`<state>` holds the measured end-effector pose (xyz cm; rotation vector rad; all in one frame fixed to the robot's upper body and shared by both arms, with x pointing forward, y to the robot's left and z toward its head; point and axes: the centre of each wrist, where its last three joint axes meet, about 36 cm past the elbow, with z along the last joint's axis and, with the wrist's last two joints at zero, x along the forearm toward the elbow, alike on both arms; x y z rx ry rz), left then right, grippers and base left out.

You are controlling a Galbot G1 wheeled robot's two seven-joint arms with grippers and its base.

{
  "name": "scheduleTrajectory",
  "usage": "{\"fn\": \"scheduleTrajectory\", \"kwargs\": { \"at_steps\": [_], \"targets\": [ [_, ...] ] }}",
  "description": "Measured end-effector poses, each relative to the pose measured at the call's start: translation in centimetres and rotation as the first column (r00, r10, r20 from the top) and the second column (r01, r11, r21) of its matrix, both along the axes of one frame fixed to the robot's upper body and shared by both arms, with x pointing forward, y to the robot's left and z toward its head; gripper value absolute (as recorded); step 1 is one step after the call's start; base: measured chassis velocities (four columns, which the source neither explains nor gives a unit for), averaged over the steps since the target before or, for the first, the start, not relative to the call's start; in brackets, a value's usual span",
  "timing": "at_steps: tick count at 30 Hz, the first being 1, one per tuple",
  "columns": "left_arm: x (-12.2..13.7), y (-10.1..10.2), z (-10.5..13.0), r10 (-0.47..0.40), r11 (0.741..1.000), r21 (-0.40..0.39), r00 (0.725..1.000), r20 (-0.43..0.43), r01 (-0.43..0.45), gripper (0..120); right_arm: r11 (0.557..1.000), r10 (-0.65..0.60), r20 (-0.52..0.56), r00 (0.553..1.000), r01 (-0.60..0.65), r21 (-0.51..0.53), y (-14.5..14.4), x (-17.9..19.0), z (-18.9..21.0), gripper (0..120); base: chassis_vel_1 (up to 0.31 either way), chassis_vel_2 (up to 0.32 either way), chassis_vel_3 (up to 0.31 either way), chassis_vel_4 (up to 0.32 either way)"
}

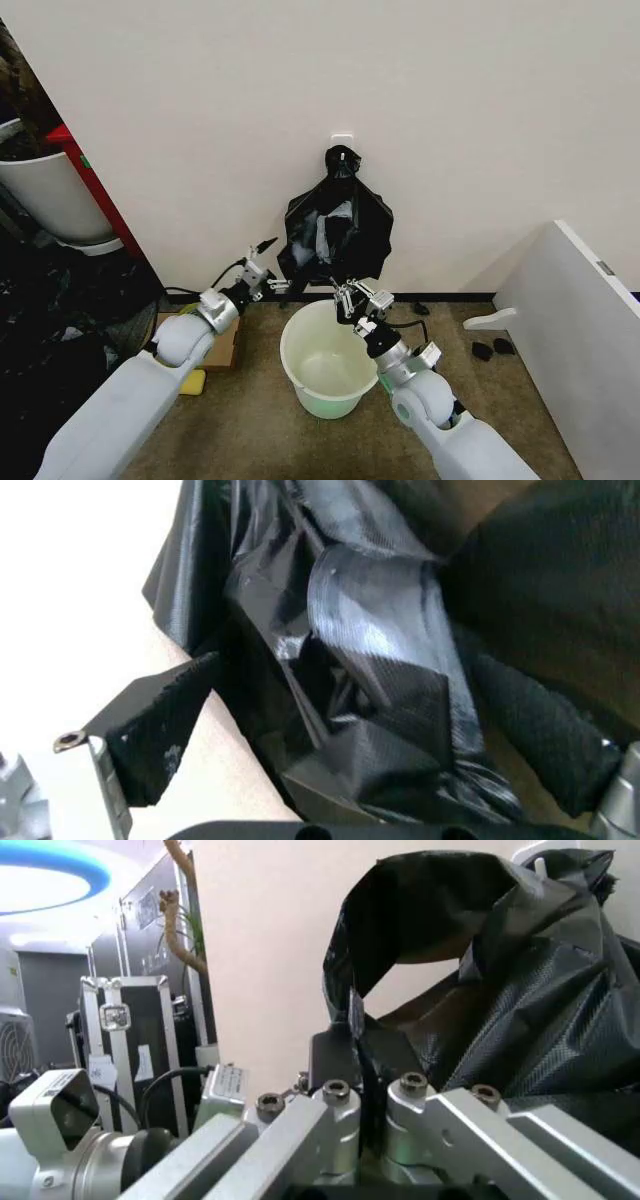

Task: Place the garbage bag over the trash bin.

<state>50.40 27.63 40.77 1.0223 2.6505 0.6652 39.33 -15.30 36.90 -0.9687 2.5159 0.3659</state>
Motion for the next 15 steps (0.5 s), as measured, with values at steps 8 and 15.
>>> {"fn": "scheduleTrajectory", "kwargs": {
  "at_steps": [8, 15],
  "targets": [
    [0.52, -0.12, 0.29, 0.001, 1.0, 0.018, 1.0, 0.023, -0.001, 70, 1.0, -0.002, 0.004, 1.0, 0.002, -0.007, 0.0, 0.07, -0.05, 0, 0.0, 0.0, 0.0, 0.0],
    [0.4, -0.03, 0.46, 0.01, 1.0, 0.01, 0.999, 0.032, -0.011, 47, 1.0, -0.004, 0.001, 1.0, 0.004, -0.013, -0.04, -0.05, -0.16, 0, 0.0, 0.0, 0.0, 0.0]
  ]
}}
